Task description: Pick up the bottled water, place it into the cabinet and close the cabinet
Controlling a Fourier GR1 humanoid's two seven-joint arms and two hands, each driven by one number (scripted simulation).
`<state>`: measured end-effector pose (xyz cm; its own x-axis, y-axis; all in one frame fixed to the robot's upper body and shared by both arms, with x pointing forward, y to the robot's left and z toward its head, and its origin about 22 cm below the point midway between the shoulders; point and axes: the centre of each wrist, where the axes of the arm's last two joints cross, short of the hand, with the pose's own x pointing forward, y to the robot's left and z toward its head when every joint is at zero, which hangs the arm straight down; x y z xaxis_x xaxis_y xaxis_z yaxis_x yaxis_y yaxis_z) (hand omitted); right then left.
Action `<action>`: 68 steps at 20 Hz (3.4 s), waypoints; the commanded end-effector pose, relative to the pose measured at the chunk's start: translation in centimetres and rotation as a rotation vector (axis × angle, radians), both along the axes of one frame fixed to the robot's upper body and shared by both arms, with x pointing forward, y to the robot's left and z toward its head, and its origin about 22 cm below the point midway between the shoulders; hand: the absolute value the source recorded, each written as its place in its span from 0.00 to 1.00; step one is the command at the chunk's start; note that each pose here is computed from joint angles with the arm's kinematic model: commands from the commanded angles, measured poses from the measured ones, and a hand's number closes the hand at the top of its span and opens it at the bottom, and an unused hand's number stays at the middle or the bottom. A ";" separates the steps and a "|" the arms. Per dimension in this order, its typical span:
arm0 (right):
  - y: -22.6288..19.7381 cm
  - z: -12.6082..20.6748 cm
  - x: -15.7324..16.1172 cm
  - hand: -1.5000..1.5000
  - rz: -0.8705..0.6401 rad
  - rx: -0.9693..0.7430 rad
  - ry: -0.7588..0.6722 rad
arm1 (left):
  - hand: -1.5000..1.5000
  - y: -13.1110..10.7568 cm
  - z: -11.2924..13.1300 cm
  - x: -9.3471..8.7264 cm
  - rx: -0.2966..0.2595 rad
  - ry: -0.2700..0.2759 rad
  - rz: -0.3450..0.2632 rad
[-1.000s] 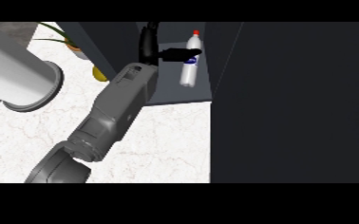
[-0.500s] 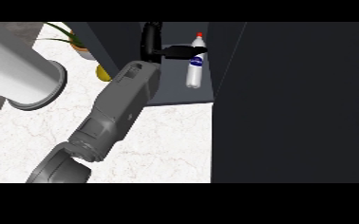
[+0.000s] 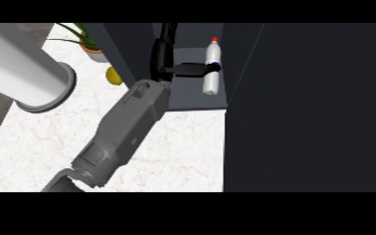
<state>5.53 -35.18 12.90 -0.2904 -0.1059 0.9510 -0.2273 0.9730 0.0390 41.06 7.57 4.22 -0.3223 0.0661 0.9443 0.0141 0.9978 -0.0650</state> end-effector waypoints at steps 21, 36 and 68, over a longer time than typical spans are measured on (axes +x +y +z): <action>3.0 3.4 -0.3 1.00 0.098 -0.073 -0.014 | 1.00 1.0 -4.8 -19.6 -0.158 0.040 -0.239; 4.6 3.6 -0.2 1.00 0.458 -0.182 0.054 | 1.00 13.7 -3.6 -24.8 -0.072 0.051 -0.200; 11.0 4.8 3.9 1.00 0.816 -0.275 -0.059 | 0.00 26.5 2.5 -27.5 -0.103 0.043 -0.139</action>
<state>11.37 -26.30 12.31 -0.0505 -0.2231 0.9735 -0.8630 0.5004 0.0699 14.09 33.53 6.37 -0.2764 0.1970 0.9406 0.1414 0.9764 -0.1630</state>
